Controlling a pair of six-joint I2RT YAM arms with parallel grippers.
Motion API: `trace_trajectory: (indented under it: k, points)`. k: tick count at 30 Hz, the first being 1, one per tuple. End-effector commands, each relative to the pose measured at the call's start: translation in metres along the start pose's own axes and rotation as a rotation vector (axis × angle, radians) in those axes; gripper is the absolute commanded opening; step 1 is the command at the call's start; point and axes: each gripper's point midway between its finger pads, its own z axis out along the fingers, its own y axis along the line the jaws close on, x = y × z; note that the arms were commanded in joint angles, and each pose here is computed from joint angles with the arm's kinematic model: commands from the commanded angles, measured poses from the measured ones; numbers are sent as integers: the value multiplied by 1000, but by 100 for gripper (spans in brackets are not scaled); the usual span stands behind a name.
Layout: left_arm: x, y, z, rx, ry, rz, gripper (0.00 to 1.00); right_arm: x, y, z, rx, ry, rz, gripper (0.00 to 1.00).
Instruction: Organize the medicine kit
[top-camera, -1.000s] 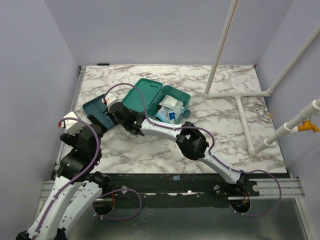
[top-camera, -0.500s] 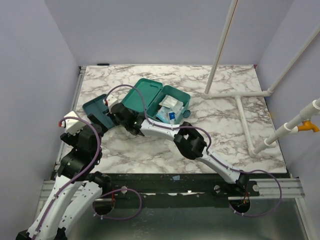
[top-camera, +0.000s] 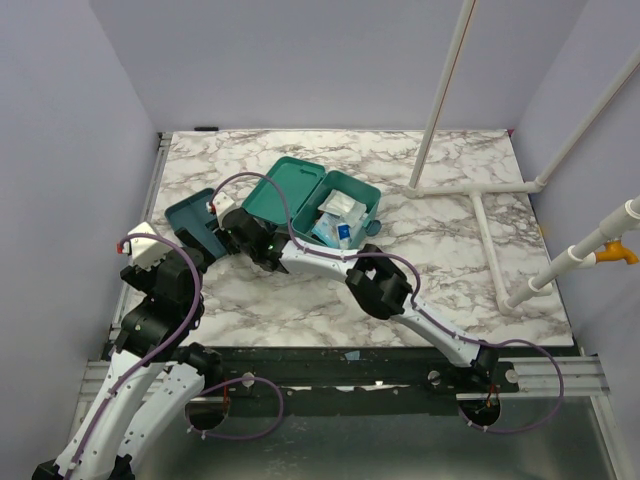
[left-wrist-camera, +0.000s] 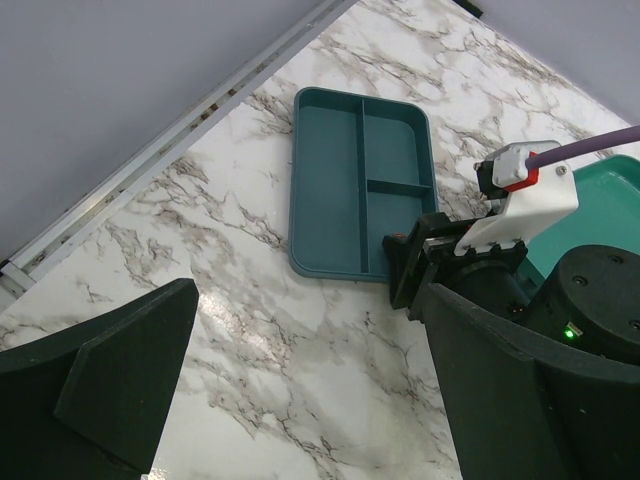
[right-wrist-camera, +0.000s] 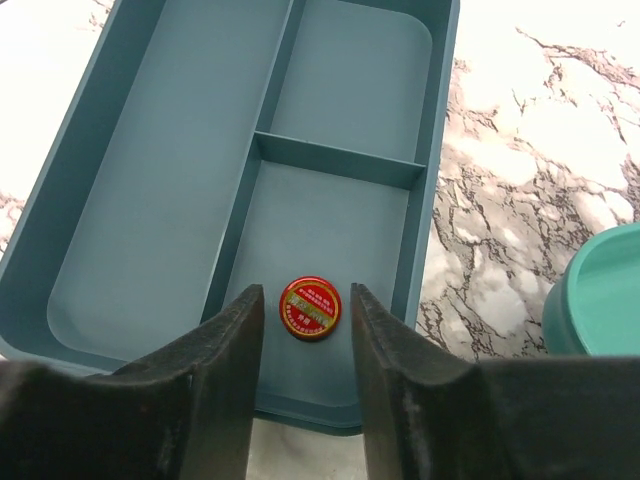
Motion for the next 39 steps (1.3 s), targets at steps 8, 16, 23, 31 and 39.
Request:
trace_trajectory:
  k: [8, 16, 23, 31, 39]
  points:
    - [-4, 0, 0, -3, -9, 0, 98, 6, 2, -3, -23, 24, -20, 51]
    - [-4, 0, -1, 3, -11, -5, 99, 23, 0, -15, -28, 92, -43, 53]
    - [-5, 0, -1, 6, -12, -8, 99, 31, 1, -36, -70, 139, -72, 54]
    - [-6, 2, -1, 6, -16, -14, 98, 51, 14, -77, -224, 208, -129, 54]
    - [-6, 2, -1, 3, -17, -19, 99, 70, 36, -131, -332, 221, -153, 56]
